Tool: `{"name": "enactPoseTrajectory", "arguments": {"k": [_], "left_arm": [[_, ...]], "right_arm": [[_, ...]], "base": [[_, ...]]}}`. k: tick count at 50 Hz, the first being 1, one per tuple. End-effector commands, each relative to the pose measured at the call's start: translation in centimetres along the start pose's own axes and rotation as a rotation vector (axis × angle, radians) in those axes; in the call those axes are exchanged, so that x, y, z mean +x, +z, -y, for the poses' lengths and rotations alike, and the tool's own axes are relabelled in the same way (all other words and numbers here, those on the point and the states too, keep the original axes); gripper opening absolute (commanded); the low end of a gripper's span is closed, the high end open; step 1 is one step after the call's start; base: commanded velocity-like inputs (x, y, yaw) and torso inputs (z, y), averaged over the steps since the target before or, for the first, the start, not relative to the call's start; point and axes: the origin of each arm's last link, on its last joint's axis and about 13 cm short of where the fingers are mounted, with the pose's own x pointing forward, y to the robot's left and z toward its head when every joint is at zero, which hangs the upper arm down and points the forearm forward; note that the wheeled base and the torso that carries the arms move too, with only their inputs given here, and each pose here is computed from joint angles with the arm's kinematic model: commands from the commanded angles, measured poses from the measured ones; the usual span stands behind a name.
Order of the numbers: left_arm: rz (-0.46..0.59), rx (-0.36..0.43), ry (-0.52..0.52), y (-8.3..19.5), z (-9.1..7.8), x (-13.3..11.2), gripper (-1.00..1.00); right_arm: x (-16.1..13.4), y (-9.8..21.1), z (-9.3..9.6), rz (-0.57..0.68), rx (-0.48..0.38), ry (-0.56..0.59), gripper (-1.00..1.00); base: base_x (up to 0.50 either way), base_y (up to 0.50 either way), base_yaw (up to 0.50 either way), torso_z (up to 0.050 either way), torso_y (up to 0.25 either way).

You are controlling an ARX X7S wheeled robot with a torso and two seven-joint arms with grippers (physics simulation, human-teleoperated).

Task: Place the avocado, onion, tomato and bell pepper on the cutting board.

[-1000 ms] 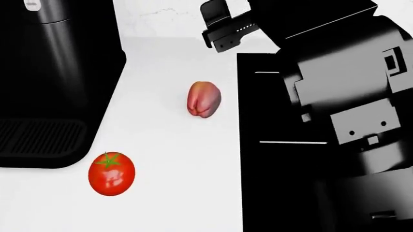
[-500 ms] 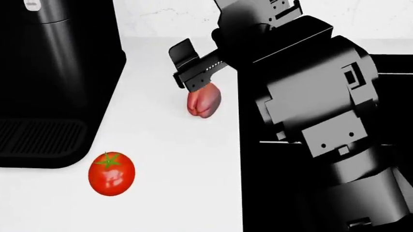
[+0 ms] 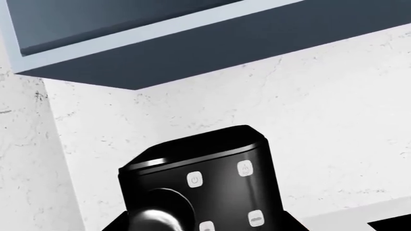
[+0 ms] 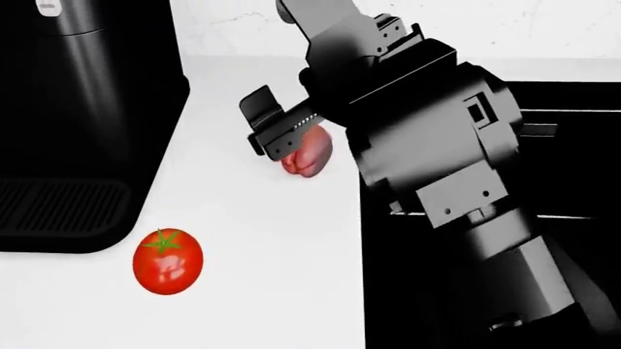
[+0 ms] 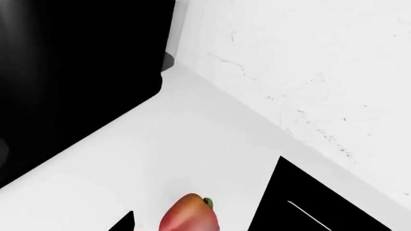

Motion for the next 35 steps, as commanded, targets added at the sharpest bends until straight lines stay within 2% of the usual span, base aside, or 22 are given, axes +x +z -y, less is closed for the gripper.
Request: {"name": "enactPoseTrajectory", "arguments": {"k": [1, 19, 22, 35], "left_arm": [[0.0, -0.002, -0.008, -0.1, 0.1, 0.1, 1.0], [-0.006, 0.003, -0.007, -0.4, 0.1, -0.3, 1.0], [-0.007, 0.0, -0.004, -0.5, 0.0, -0.3, 1.0], [-0.009, -0.011, -0.008, -0.2, 0.0, -0.4, 1.0]], "right_arm": [[1.7, -0.3, -0.2, -0.029, 0.002, 0.026, 1.0], [4.1, -2.0, -0.6, -0.045, 0.05, 0.04, 1.0], [4.6, -2.6, -0.6, -0.037, 0.063, 0.0, 1.0], [5.5, -4.4, -1.0, -0.051, 0.145, 0.005, 1.0]], "base": [[0.0, 0.0, 0.0, 0.0, 0.0], [0.0, 0.0, 0.0, 0.0, 0.0], [0.0, 0.0, 0.0, 0.0, 0.0], [0.0, 0.0, 0.0, 0.0, 0.0]]}}
